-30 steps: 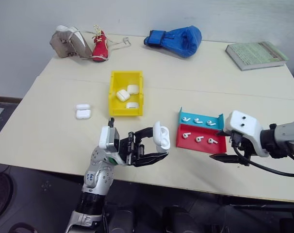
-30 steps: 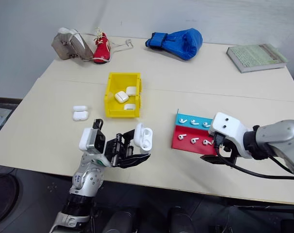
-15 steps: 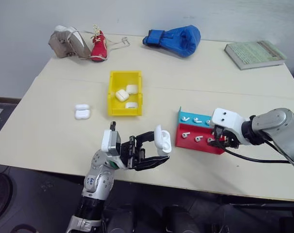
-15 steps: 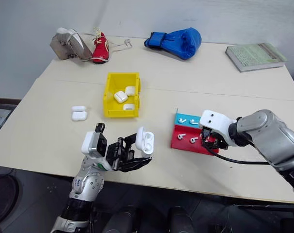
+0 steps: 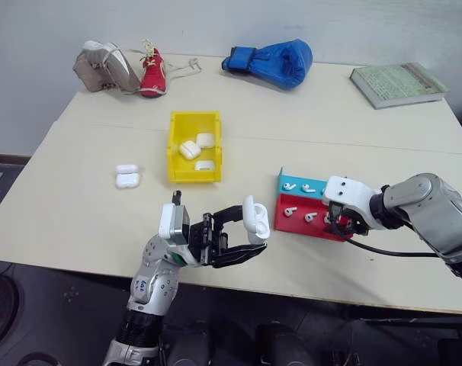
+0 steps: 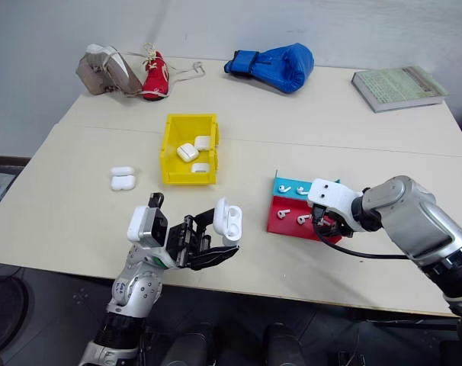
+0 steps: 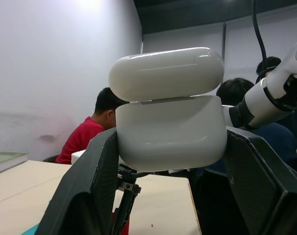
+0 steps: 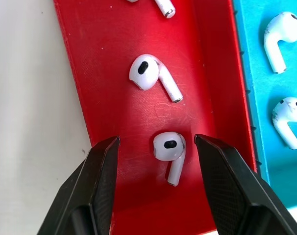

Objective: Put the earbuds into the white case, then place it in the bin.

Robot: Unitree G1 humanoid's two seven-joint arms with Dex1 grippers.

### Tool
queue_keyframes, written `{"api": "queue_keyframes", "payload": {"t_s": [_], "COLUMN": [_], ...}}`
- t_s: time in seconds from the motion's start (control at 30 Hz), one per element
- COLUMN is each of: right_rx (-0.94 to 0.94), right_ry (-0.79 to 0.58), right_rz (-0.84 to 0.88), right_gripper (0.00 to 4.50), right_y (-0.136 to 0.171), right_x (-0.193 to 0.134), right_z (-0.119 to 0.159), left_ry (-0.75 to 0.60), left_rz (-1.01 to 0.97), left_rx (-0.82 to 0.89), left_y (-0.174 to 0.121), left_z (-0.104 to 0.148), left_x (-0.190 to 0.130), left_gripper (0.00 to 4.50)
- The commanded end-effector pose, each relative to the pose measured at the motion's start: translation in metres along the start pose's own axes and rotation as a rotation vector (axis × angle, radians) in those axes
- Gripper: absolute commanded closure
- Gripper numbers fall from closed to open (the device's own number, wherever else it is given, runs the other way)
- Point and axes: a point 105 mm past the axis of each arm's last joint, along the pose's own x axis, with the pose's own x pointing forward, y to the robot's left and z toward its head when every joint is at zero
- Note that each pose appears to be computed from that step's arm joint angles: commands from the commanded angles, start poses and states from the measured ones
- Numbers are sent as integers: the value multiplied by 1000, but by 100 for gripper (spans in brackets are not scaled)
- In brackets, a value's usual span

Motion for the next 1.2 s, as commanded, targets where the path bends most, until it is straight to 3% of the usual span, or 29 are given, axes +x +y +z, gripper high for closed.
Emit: {"api": "queue_keyframes", "payload": {"t_s": [0.03,0.2,0.3,0.4,0.7,0.8,0.93,1.1,1.2], "right_rx": [-10,-2,3,2,-7,-12,-13,-9,-60], "right_ry": [-2,-5,-8,-6,3,2,-28,-205,-447], "right_rz": [-13,-5,-3,3,13,15,18,43,127], "right_gripper": [203,203,261,362,362,406,406,406,406], "right_y": [-4,-5,-6,-6,-7,-7,-8,-8,7], "right_x": [-1,1,3,3,4,4,3,-32,-62], "right_z": [1,1,0,-1,-5,-6,-1,18,38], "left_ry": [-12,-8,-7,-6,-5,-10,-12,-50,-64], "left_rz": [-23,-20,-19,-19,-22,-29,-41,-40,-59], "left_rx": [28,29,30,31,32,26,5,-19,-46], "left_y": [-5,-4,-4,-4,-4,-4,-4,1,3], "left_z": [8,8,9,9,10,11,14,24,29], "left_x": [4,3,3,3,4,4,3,-1,-1], "left_gripper": [174,174,174,174,174,174,174,174,174]}}
